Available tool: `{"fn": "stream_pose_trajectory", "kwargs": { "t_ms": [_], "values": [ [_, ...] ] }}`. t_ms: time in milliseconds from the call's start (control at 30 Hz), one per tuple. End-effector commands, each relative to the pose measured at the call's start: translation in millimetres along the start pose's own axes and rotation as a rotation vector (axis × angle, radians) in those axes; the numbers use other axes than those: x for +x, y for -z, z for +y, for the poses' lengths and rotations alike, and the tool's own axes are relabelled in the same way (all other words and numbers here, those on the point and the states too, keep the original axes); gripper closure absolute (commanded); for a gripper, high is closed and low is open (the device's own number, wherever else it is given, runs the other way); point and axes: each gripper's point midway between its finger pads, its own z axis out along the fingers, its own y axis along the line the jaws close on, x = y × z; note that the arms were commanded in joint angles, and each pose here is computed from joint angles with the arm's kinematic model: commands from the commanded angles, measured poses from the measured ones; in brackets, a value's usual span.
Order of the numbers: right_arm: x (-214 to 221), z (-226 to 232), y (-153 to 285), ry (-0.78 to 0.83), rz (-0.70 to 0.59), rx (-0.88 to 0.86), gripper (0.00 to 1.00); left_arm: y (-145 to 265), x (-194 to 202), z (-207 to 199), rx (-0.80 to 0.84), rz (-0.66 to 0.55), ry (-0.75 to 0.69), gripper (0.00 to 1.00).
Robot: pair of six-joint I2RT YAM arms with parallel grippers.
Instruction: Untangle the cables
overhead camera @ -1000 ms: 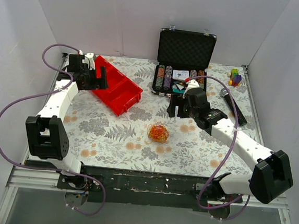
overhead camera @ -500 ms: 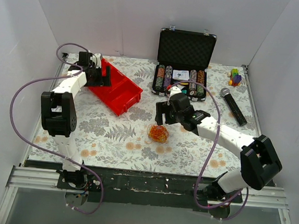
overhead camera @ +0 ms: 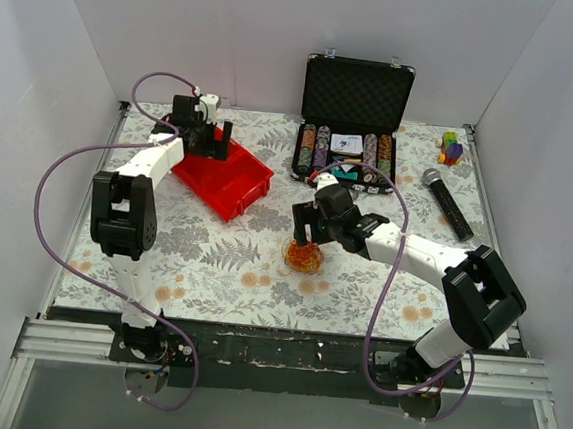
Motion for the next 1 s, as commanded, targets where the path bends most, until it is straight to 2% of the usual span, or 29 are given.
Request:
{"fn": "stream_pose_trajectory", "kwargs": {
  "t_ms": [0,233,300,333,467,600,833,967],
  "values": [
    [4,-3,-3,0.004,-0.018,0.007,0.10,32,-65,26,-0.112,-0.172,-0.114,0.02],
    [23,-6,-3,-0.010,0.017,0.006,0.11,14,-60,76,-0.194,-0.143,-0.165,0.02],
    [27,-7,-3,-0.013,0.022,0.004,0.11,3,-53,79,-0.191,-0.116,-0.181,0.02],
    [29,-7,-2,-0.014,0.024,0.002,0.11,1,-43,99,-0.206,-0.089,-0.173,0.02],
    [34,-7,1,-0.026,0.032,-0.005,0.13,-16,-7,97,-0.170,0.001,-0.194,0.02],
    [40,-7,4,-0.036,0.037,-0.014,0.14,-20,6,97,-0.175,0.013,-0.171,0.06],
    [48,-5,10,-0.055,0.032,-0.032,0.19,-11,23,80,-0.115,0.025,-0.139,0.28],
    [53,-3,13,-0.063,0.034,-0.052,0.31,-5,49,66,-0.082,0.069,-0.129,0.41]
  ]
}}
